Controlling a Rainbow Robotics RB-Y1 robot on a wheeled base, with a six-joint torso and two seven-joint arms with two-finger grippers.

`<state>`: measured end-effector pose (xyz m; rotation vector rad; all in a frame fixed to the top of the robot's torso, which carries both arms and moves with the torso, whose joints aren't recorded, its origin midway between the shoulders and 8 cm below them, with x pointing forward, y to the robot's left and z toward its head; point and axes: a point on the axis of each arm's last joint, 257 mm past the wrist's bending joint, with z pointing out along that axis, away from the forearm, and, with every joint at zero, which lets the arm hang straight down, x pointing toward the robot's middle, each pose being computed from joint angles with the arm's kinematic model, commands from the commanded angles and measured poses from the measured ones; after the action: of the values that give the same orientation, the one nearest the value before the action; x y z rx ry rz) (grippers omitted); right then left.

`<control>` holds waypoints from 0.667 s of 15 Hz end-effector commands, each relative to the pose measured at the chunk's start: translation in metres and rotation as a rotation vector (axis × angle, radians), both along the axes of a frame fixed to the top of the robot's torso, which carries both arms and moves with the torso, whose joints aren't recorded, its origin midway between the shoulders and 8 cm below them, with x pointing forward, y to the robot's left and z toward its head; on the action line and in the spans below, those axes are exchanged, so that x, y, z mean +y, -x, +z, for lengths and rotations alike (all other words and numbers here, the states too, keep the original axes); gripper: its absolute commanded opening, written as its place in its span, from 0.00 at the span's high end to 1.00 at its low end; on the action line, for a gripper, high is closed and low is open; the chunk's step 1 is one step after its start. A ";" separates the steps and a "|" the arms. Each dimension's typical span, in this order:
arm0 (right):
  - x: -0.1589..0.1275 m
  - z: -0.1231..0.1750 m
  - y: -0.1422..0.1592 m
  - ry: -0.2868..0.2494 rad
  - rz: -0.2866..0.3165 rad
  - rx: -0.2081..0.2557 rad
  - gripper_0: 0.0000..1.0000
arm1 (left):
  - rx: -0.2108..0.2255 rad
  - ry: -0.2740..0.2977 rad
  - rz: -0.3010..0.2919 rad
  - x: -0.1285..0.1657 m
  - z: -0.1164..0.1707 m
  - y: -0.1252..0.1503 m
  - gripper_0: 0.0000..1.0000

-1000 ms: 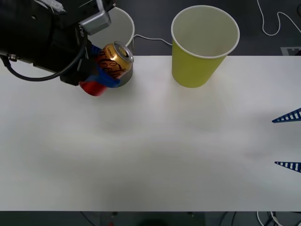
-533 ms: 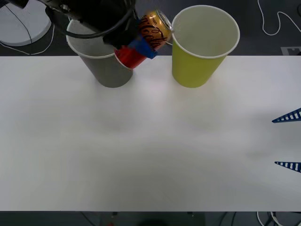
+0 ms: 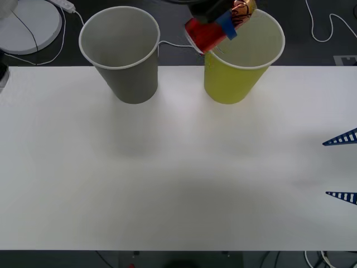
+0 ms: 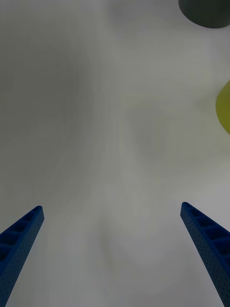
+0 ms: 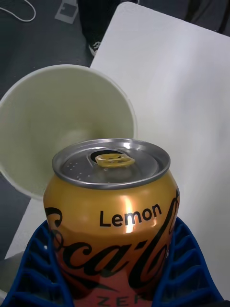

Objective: Put the can into the green bin and the plastic bottle into the gray bin

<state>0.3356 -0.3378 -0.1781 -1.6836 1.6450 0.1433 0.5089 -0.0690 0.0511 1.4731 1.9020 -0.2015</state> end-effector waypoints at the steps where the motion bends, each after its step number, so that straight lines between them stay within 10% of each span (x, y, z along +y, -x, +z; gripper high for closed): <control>1: 0.000 0.000 0.000 0.000 0.000 0.000 0.00 | -0.019 0.005 0.054 -0.028 0.010 -0.022 1.00; 10: 0.000 0.000 0.000 0.000 0.000 0.000 0.00 | -0.067 0.137 0.167 -0.097 0.011 -0.071 1.00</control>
<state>0.3356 -0.3378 -0.1781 -1.6836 1.6450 0.1433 0.5784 -0.1655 0.0642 1.2136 1.9053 -0.2027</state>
